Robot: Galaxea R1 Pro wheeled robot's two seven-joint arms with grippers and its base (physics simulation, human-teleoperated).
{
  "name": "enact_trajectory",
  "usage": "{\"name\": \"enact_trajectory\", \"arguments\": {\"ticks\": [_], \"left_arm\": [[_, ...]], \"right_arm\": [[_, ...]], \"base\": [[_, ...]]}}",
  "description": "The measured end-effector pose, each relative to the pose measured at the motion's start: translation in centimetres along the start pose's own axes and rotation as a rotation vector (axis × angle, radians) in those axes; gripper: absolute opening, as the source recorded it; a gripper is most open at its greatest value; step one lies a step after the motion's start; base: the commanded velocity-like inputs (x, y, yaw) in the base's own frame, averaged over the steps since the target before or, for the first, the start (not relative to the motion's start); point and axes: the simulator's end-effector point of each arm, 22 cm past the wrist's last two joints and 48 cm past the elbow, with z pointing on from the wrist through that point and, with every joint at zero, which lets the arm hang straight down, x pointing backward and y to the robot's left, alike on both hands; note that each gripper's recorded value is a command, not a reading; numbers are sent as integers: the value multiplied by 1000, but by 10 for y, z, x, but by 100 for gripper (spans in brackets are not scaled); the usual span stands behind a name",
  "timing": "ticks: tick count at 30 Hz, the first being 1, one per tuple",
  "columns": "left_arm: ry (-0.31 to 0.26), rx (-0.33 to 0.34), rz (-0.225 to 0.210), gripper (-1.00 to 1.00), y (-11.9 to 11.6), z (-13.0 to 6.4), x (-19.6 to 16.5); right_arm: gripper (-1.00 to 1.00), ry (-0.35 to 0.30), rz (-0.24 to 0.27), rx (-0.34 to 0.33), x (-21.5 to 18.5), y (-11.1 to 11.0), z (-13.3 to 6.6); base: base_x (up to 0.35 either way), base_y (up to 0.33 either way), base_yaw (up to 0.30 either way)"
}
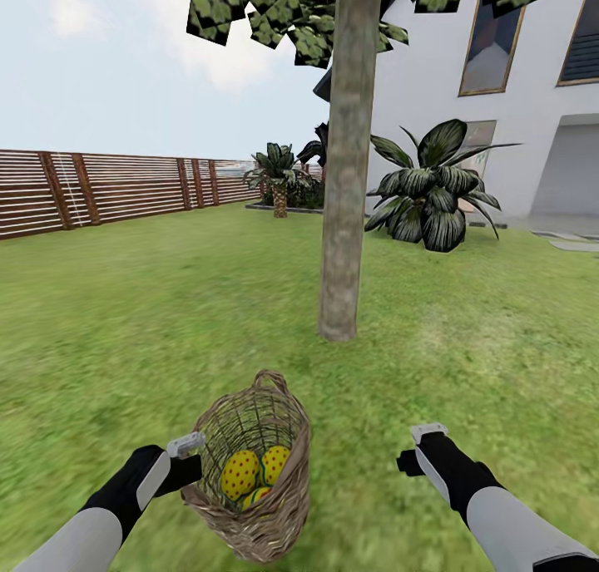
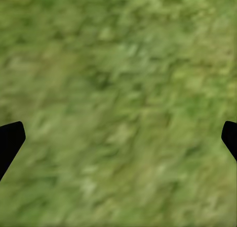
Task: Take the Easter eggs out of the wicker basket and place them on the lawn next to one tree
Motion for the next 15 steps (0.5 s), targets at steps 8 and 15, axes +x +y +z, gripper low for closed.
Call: {"name": "enact_trajectory", "arguments": {"ticks": [8,15], "left_arm": [[-3,3,-2,-100,2,10,7],[-3,1,1,-100,4,15,12]], "right_arm": [[100,0,1,0,9,3,10],[100,0,1,0,14,4,15]], "base": [[0,0,0],[0,0,0]]}}
